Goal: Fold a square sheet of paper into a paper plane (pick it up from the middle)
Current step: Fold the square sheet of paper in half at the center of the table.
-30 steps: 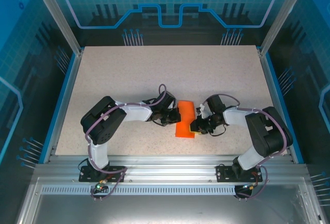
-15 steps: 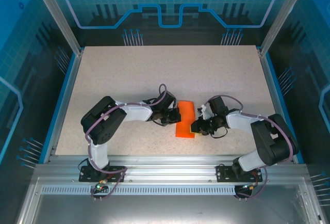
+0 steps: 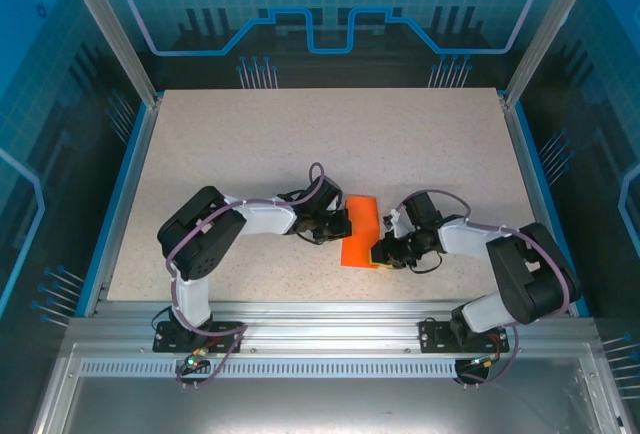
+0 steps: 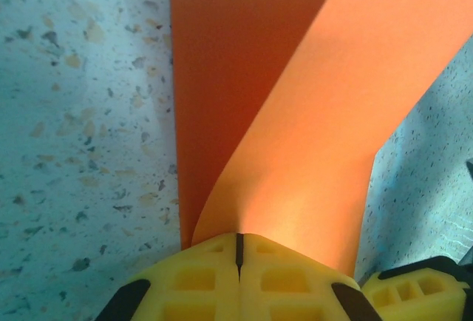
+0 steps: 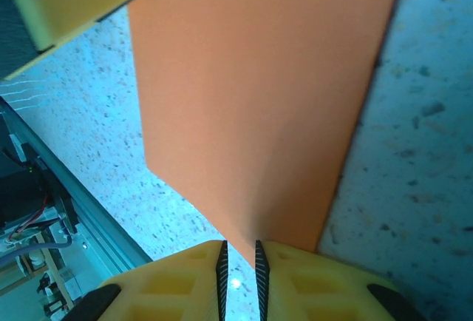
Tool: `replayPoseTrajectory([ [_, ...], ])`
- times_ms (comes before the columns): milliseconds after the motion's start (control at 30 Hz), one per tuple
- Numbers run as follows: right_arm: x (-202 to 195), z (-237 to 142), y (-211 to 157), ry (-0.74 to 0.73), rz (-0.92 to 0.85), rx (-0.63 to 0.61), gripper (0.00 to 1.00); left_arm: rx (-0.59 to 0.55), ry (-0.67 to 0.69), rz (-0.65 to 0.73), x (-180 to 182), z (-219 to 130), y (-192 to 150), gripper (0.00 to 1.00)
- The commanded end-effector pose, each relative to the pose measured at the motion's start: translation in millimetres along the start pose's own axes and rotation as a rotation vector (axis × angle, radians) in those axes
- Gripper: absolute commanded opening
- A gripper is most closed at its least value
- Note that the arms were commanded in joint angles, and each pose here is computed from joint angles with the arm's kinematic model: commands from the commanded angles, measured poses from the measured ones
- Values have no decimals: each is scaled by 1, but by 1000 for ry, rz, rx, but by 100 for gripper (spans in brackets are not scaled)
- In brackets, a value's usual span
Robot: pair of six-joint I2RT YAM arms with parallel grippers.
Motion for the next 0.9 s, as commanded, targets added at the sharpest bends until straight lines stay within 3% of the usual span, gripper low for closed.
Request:
replayPoseTrajectory([
  [0,1,1,-12,-7,6,23,20,64,108,4,27,13,-17,0],
  [333,-17,10,-23,-57,68,59,19,67,113,7,28,13,-18,0],
  [633,9,-35,51,16,-19,-143,19,68,119,9,28,13,-18,0],
  [867,10,-29,88,58,-35,-143,18,74,127,13,28,13,-19,0],
])
Point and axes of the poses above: each hand's point on the last joint's axis, 136 mm out from that joint toward the fingers, its own z axis out along the fingers, its own x axis along the line the jaws close on, y = z × x, the point moved 2 cm from there along -z, back along the fingers, and after that the axes turned 9 degrees about -z, right-handed, at the moved point
